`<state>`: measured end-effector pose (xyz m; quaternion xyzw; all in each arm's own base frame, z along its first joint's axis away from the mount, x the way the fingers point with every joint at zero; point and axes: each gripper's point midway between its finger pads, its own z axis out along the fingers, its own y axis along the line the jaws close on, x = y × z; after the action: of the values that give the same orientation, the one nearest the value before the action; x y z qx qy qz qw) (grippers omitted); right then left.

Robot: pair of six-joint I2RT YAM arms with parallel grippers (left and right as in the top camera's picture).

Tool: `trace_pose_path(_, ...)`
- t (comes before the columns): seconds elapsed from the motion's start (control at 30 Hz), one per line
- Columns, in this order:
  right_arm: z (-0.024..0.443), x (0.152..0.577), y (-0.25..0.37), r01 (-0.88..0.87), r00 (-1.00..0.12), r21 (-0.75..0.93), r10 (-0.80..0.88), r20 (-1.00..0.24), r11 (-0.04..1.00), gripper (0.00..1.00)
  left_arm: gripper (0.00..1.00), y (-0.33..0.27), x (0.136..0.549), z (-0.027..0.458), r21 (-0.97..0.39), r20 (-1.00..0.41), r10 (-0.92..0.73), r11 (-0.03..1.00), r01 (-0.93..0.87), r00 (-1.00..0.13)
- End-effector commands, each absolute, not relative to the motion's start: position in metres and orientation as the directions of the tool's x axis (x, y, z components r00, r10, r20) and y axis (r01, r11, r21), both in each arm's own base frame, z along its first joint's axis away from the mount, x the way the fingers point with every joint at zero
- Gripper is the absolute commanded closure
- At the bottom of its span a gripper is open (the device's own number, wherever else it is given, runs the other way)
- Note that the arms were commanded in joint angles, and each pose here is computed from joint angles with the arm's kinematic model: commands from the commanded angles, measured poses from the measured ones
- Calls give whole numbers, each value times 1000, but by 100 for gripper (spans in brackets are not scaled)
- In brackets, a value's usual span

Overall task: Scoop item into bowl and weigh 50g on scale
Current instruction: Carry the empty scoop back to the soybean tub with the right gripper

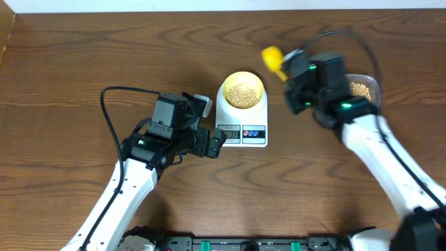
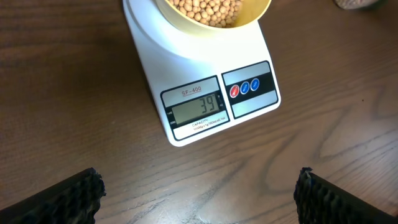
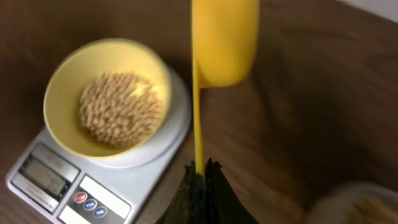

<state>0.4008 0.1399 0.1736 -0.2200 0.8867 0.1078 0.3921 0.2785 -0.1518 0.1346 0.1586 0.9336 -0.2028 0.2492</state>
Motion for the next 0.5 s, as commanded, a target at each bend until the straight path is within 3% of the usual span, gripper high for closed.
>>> trace_pose_path(0.0,227,391,107,-403,-575,127,-143,-806,906,99,0,-151,280,134,-291,-530,198,871,397,-824)
trace_pose_path(0.2,209,363,-7,-10,-714,24,9,-700,1000,99,0,-151,280,134,-291,-530,198,871,397,-824)
trace_pose_path(0.47,142,359,-32,69,-853,-13,52,-519,998,99,0,-151,280,134,-290,-530,198,871,396,-824)
